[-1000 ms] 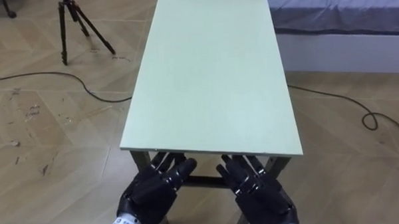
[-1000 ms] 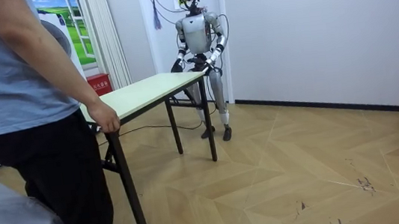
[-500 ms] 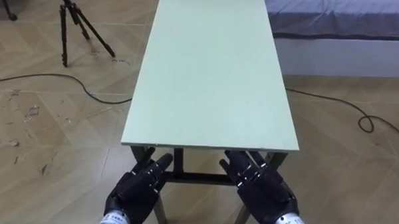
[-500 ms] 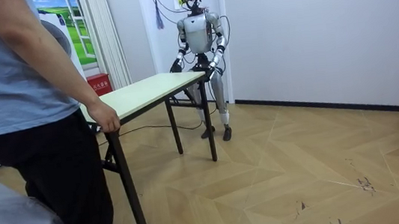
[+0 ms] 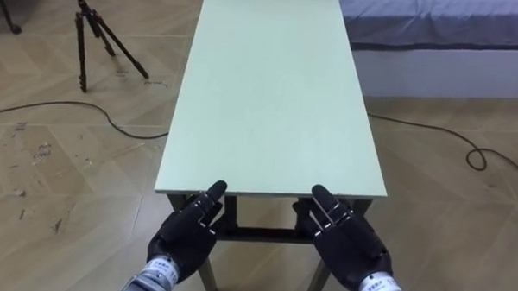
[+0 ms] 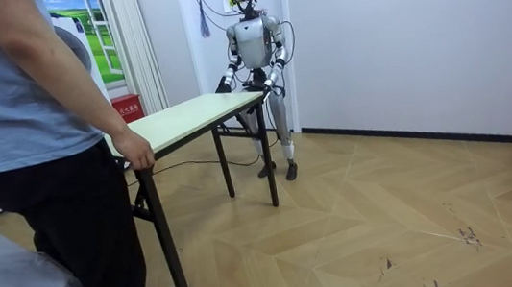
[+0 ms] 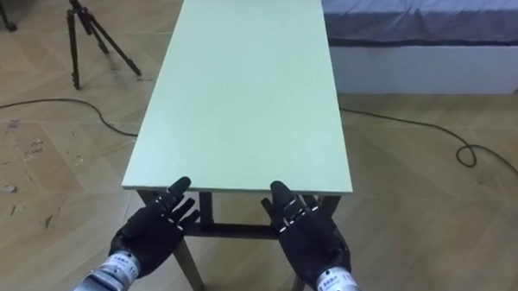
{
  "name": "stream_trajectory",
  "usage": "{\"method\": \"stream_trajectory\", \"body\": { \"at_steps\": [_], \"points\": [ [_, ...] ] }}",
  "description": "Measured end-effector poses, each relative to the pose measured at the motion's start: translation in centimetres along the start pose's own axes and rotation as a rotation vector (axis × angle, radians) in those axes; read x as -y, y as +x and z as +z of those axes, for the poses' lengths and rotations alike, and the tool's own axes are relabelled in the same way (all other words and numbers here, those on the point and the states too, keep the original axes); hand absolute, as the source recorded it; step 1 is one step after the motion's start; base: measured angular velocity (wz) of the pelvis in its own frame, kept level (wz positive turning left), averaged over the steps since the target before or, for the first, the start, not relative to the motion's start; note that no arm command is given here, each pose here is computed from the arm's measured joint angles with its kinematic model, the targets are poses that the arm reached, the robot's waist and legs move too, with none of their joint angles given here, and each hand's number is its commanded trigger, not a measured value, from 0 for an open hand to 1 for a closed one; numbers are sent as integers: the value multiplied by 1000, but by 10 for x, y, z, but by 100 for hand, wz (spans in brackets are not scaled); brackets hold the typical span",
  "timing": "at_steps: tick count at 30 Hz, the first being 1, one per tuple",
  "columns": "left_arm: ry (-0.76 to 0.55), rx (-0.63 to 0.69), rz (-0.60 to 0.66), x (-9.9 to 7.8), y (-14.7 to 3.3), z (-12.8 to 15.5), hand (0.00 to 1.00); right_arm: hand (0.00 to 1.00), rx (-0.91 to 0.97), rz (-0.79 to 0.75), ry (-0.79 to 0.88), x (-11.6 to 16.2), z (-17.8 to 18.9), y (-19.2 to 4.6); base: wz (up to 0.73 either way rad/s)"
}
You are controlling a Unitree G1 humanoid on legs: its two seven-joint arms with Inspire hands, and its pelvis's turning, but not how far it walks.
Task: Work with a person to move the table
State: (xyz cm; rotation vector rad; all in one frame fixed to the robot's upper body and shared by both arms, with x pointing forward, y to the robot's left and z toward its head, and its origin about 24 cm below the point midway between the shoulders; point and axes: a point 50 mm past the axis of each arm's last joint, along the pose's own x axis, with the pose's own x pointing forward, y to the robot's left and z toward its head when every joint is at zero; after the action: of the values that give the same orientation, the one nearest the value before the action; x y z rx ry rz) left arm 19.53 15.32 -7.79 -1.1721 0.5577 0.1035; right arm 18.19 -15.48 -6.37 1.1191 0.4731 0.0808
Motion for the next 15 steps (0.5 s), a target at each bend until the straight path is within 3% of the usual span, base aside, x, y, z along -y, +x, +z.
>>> {"method": "stream_trajectory", "body": {
  "at_steps": [11, 15],
  "points": [
    [-14, -11, -10, 3, 2, -1, 0, 0, -4, -2, 14, -4, 1, 6, 0],
    [-103, 3, -47, 12, 7, 2, 0, 0, 6, 5, 64, -5, 1, 6, 0]
  ]
}}
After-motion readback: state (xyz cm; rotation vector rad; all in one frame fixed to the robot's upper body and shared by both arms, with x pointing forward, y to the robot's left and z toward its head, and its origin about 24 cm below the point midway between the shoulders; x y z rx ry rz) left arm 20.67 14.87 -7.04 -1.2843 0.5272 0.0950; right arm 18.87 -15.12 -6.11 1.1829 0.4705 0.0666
